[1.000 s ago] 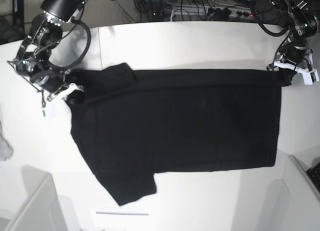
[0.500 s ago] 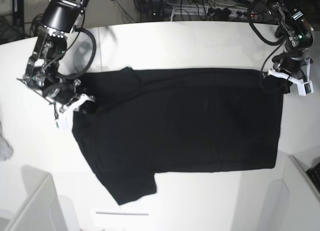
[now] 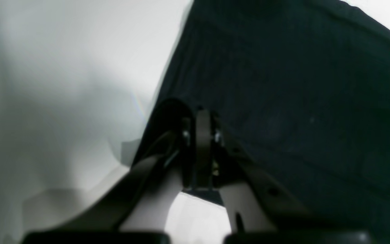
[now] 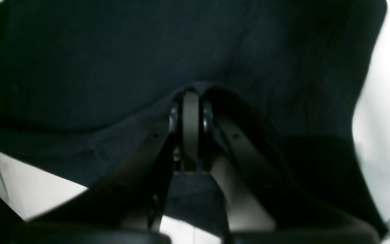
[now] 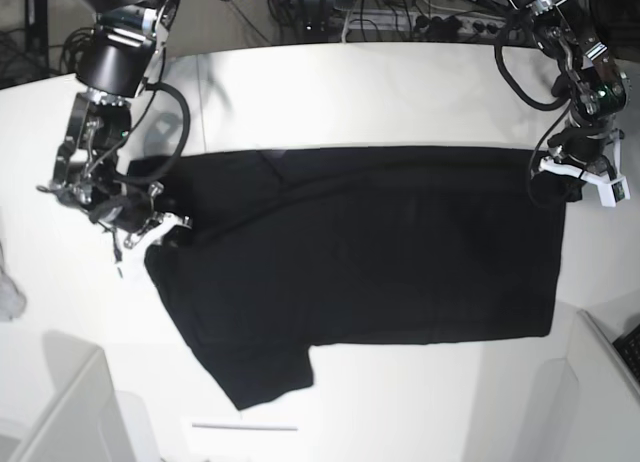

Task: Fold the T-shirt properly
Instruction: 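Lower the shirt and release both grippers, lifting them away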

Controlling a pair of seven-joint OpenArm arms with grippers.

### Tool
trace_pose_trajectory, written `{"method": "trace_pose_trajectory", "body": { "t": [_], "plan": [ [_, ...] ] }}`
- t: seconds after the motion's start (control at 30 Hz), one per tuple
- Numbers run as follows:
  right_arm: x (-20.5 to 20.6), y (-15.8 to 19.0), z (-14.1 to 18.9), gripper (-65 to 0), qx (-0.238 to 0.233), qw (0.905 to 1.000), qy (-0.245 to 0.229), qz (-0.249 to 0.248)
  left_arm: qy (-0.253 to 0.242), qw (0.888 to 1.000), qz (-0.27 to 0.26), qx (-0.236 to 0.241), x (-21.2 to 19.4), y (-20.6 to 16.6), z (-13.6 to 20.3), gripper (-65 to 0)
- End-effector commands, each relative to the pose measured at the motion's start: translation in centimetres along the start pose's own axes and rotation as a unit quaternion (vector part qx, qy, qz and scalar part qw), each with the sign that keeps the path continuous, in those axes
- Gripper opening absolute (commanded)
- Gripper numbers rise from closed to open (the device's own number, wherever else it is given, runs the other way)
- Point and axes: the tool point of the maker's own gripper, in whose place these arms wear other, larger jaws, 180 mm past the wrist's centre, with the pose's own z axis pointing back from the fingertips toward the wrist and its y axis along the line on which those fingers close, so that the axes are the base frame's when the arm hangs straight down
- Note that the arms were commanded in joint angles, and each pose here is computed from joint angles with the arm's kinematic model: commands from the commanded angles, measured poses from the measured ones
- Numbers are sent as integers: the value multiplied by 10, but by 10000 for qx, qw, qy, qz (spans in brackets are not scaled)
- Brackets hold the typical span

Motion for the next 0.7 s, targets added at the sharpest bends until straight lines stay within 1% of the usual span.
{"method": "trace_pose_trajectory", "body": {
  "t": [0.0, 0.1, 0.2, 0.4, 0.53, 0.67],
  "plan": [
    [21, 7, 2, -650, 120, 9994, -303, 101, -123, 9998, -112, 91, 13, 4, 0, -650],
    [28, 10, -2, -650, 165, 9991, -363, 144, -128, 9993, -263, 239, 19, 5, -3, -650],
    [31, 10, -3, -650, 180, 9991, -364, 126, -129, 9991, -284, 303, 22, 6, -7, -650],
    [39, 11, -8, -650, 227, 9990, -370, 80, 32, 9994, -170, 306, 13, 10, -17, -650],
    [36, 9, -16, -650, 263, 9993, -252, -66, 24, 9996, -121, 265, 13, 8, -18, -650],
    [36, 8, -16, -650, 265, 9994, -222, -78, 16, 9996, -121, 265, 14, 8, -18, -650]
  ]
}}
